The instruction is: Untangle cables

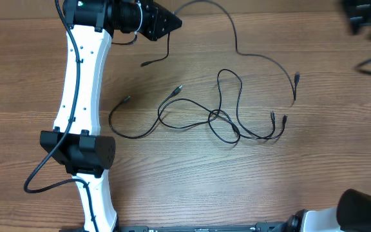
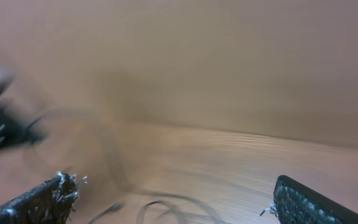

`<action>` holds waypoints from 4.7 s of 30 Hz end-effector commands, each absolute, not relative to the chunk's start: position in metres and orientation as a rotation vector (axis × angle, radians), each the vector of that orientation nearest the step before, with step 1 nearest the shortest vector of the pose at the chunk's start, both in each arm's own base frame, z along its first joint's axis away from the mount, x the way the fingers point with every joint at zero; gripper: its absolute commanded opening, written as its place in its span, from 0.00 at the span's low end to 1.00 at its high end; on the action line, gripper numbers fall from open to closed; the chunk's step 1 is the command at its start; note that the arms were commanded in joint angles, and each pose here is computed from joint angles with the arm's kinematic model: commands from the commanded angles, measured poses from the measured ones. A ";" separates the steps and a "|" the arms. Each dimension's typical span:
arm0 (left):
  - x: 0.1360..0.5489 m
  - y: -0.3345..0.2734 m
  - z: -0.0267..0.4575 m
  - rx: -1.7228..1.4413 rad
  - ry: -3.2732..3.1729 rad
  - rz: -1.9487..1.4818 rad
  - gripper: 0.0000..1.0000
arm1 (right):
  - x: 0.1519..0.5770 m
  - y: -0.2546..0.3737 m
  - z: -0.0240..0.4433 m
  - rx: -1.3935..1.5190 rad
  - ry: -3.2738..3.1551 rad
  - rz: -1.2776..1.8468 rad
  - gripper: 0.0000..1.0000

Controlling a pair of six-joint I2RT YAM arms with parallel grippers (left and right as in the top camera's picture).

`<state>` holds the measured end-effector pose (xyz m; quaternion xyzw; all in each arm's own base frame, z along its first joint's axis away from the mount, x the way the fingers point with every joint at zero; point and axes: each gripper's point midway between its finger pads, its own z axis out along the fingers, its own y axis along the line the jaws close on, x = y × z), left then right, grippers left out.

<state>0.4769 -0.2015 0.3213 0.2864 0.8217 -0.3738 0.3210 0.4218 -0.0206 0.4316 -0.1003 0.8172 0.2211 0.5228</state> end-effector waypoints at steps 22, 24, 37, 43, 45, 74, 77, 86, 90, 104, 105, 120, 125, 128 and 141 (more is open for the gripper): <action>0.424 -0.234 0.402 0.498 2.175 -1.139 0.04 | 0.502 0.160 0.230 -1.037 2.039 0.425 0.04; 0.432 -0.224 0.390 0.463 2.221 -1.017 0.04 | 0.513 0.144 0.239 -0.910 2.096 0.347 0.04; 0.447 -0.192 0.350 0.421 2.353 -0.495 1.00 | 0.534 -0.034 0.428 -0.345 1.867 -0.048 0.04; 0.436 -0.215 0.350 0.576 2.315 -0.468 1.00 | 0.527 -0.141 0.465 -0.179 1.741 -0.241 0.04; 0.433 -0.223 0.350 0.631 2.298 -0.462 1.00 | 0.519 -0.176 0.481 -0.134 1.683 -0.313 0.04; 0.424 -0.232 0.347 0.704 2.296 -0.452 1.00 | 0.542 -0.372 0.403 0.089 1.585 -0.505 0.04; 0.424 -0.232 0.347 0.704 2.295 -0.452 1.00 | 0.545 -0.359 0.441 0.000 1.434 -0.533 0.04; 0.428 -0.233 0.351 0.701 2.273 -0.451 1.00 | 0.558 -0.381 0.423 0.102 1.368 -0.541 0.04; 0.428 -0.234 0.350 0.701 2.274 -0.452 1.00 | 0.576 -0.399 0.331 0.181 1.589 -0.467 0.04; 0.422 -0.233 0.345 0.711 2.307 -0.463 1.00 | 0.527 -0.404 0.047 0.781 2.212 0.033 0.04; 0.422 -0.233 0.345 0.711 2.307 -0.463 1.00 | 0.525 -0.399 0.039 0.789 2.232 0.046 0.04; 0.413 -0.229 0.336 0.760 2.345 -0.446 1.00 | 0.558 -0.340 0.138 0.574 2.139 0.243 1.00; 0.414 -0.230 0.331 0.770 2.354 -0.442 1.00 | 0.566 -0.287 0.193 0.501 2.141 0.284 1.00; 0.414 -0.229 0.330 0.773 2.359 -0.441 1.00 | 0.574 -0.247 0.204 0.484 2.164 0.348 1.00; 0.407 -0.226 0.324 0.863 2.363 -0.411 1.00 | 0.592 -0.192 0.204 0.433 2.188 0.448 1.00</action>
